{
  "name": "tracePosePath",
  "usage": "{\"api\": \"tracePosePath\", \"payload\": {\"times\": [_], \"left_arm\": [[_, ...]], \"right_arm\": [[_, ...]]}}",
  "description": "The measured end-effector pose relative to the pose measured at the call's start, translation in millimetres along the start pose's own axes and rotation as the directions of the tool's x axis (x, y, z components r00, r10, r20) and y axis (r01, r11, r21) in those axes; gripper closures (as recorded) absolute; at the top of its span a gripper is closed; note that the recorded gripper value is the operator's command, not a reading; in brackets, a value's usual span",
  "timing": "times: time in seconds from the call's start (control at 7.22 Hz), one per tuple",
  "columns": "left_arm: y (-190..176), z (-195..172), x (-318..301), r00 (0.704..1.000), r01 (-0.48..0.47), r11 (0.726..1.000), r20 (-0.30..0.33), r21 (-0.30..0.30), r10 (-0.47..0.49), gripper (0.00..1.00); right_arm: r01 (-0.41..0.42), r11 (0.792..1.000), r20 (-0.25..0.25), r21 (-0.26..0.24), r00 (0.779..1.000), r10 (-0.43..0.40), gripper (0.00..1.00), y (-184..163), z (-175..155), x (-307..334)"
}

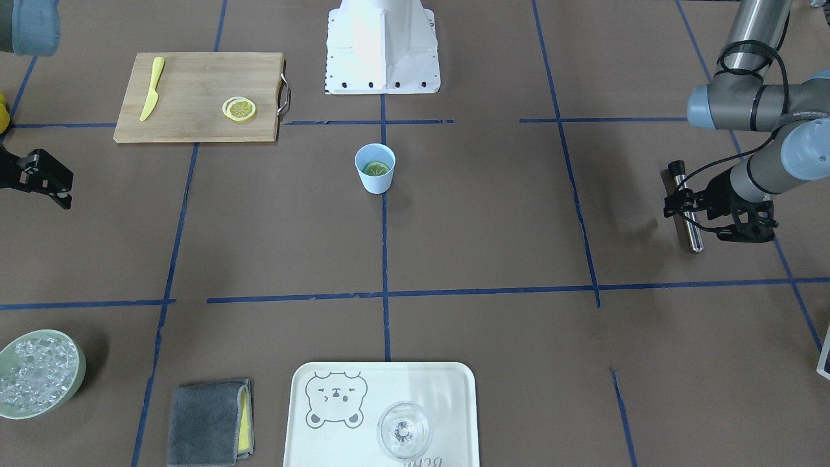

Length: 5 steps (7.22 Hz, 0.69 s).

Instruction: Squeeze lemon into cup

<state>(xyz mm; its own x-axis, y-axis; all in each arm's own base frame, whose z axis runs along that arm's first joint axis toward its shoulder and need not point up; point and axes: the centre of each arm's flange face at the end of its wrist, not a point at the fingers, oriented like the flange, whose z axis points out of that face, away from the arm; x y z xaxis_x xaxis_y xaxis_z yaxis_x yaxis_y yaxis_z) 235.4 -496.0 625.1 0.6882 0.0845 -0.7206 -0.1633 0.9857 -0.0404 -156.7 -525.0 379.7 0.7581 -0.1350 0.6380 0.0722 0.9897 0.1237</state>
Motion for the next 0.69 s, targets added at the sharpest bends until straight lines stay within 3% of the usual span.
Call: {"api": "tracePosePath", "payload": {"times": [0.28, 0.42, 0.69], "left_arm": [[0.7, 1.6, -2.7, 1.000, 0.008, 1.000, 0.004, -0.002, -0.008, 0.92], [1.5, 1.9, -3.5, 1.000, 0.010, 1.000, 0.004, -0.003, -0.010, 1.00], [1.8, -1.1, -1.9, 1.000, 0.008, 1.000, 0.002, 0.003, -0.008, 1.00]], "right_arm": [[0.001, 1.000, -0.001, 0.001, 1.000, -0.001, 0.00, 0.0, -0.3, 0.0], [0.001, 1.000, -0.001, 0.001, 1.000, -0.001, 0.00, -0.1, -0.4, 0.1], [0.001, 1.000, 0.000, 0.001, 1.000, -0.001, 0.00, 0.2, -0.5, 0.6]]}}
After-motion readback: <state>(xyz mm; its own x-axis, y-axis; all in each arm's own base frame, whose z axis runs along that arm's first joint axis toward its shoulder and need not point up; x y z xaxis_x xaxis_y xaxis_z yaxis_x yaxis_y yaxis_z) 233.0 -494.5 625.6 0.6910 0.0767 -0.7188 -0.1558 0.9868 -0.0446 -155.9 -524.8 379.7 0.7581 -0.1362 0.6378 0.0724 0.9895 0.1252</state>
